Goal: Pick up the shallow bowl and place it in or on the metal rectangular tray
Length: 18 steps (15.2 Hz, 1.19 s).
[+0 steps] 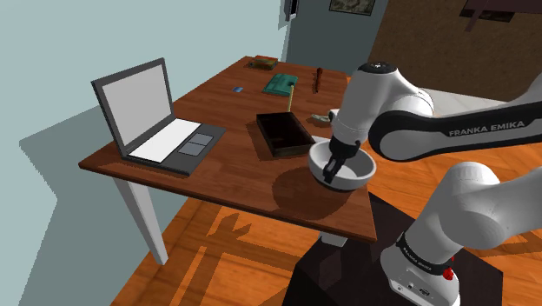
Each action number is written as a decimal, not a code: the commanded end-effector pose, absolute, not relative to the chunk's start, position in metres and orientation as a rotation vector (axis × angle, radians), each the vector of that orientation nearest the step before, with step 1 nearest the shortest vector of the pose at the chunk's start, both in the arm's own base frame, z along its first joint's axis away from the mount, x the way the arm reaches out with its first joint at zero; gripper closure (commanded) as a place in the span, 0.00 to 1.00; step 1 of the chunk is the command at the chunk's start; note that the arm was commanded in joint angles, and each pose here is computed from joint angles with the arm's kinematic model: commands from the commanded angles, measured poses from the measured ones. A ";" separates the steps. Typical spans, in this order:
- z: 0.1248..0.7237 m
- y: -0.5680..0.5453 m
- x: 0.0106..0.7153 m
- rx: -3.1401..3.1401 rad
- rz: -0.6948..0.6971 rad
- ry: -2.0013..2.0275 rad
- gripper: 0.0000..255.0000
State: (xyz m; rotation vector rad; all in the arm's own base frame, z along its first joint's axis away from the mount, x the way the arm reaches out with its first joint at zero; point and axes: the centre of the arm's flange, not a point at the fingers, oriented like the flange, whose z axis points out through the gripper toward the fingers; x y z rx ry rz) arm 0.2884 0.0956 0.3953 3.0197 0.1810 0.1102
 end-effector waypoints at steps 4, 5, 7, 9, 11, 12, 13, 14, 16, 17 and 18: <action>0.424 0.096 0.289 3.020 0.111 0.181 1.00; 0.429 0.096 0.289 3.020 0.111 0.181 1.00; 0.440 0.096 0.289 3.020 0.111 0.181 1.00; 0.450 0.096 0.289 3.020 0.111 0.181 1.00; 0.461 0.096 0.289 3.020 0.111 0.181 1.00; 0.466 0.096 0.289 3.020 0.111 0.181 1.00; 0.471 0.096 0.289 3.020 0.111 0.181 1.00; 0.477 0.096 0.289 3.020 0.111 0.181 1.00; 0.487 0.096 0.289 3.020 0.111 0.181 1.00; 0.492 0.096 0.289 3.020 0.111 0.181 1.00; 0.497 0.096 0.289 3.020 0.111 0.181 1.00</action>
